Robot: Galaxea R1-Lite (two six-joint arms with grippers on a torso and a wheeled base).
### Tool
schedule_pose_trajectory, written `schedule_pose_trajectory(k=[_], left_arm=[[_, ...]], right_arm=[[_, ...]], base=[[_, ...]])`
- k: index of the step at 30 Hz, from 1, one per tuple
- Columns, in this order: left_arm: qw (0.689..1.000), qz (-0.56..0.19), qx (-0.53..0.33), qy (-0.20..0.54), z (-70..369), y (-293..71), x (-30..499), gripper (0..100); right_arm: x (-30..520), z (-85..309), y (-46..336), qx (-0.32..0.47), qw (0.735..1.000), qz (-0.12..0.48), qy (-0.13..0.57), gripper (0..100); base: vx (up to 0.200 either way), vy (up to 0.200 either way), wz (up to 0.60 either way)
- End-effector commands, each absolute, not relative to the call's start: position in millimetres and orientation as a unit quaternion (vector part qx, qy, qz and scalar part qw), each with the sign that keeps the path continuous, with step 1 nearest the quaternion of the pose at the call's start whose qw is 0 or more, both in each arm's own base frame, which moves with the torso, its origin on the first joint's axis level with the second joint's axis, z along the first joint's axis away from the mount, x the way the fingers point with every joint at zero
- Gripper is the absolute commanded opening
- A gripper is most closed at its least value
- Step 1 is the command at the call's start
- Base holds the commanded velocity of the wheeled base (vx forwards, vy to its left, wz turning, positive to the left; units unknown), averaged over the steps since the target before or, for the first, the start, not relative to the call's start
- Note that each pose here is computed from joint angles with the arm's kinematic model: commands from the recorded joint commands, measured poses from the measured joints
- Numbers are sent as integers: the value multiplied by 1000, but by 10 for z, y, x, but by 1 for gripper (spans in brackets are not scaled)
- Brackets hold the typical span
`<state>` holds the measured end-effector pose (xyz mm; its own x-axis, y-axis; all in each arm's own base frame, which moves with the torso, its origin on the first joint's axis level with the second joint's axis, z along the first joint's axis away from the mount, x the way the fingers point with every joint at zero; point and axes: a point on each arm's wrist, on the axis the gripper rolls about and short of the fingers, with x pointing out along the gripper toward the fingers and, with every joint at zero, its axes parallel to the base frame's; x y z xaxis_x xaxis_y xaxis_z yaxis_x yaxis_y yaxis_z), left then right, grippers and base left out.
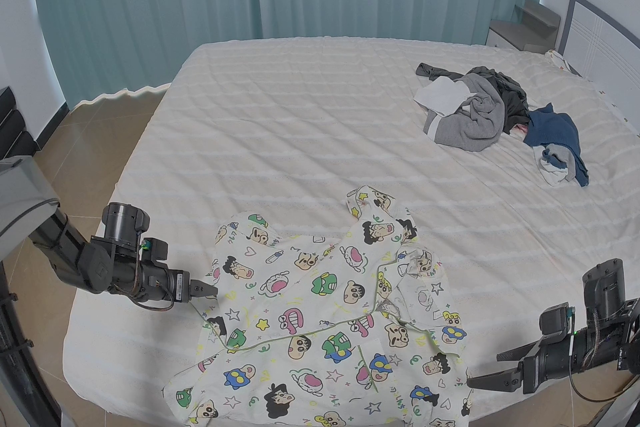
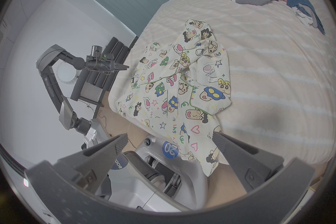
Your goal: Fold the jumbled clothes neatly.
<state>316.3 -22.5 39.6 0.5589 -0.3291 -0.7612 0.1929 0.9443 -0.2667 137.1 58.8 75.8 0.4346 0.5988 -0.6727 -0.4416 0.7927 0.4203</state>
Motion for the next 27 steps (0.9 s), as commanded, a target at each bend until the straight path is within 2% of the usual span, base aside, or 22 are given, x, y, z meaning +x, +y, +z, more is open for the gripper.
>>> schedule_pose_trajectory(k=[1, 10, 19, 20, 27], left_arm=[[867, -137, -87, 470, 55, -165, 3294, 100], [870, -134, -92, 466, -156, -132, 3408, 100], [865, -159, -107, 464, -158, -150, 3421, 100], [865, -158, -107, 464, -158, -150, 3421, 0], [869, -151, -110, 457, -99, -87, 3404, 0]], right_arm=[[1352, 780, 584, 91, 845, 312, 426, 100], [1349, 777, 583, 91, 844, 311, 426, 100], [1346, 774, 579, 91, 844, 311, 427, 100], [1345, 776, 579, 91, 845, 311, 426, 100], [1340, 768, 577, 91, 844, 310, 428, 100]], base=[[0, 0, 0], [0, 0, 0], [0, 0, 0], [0, 0, 0], [0, 0, 0]])
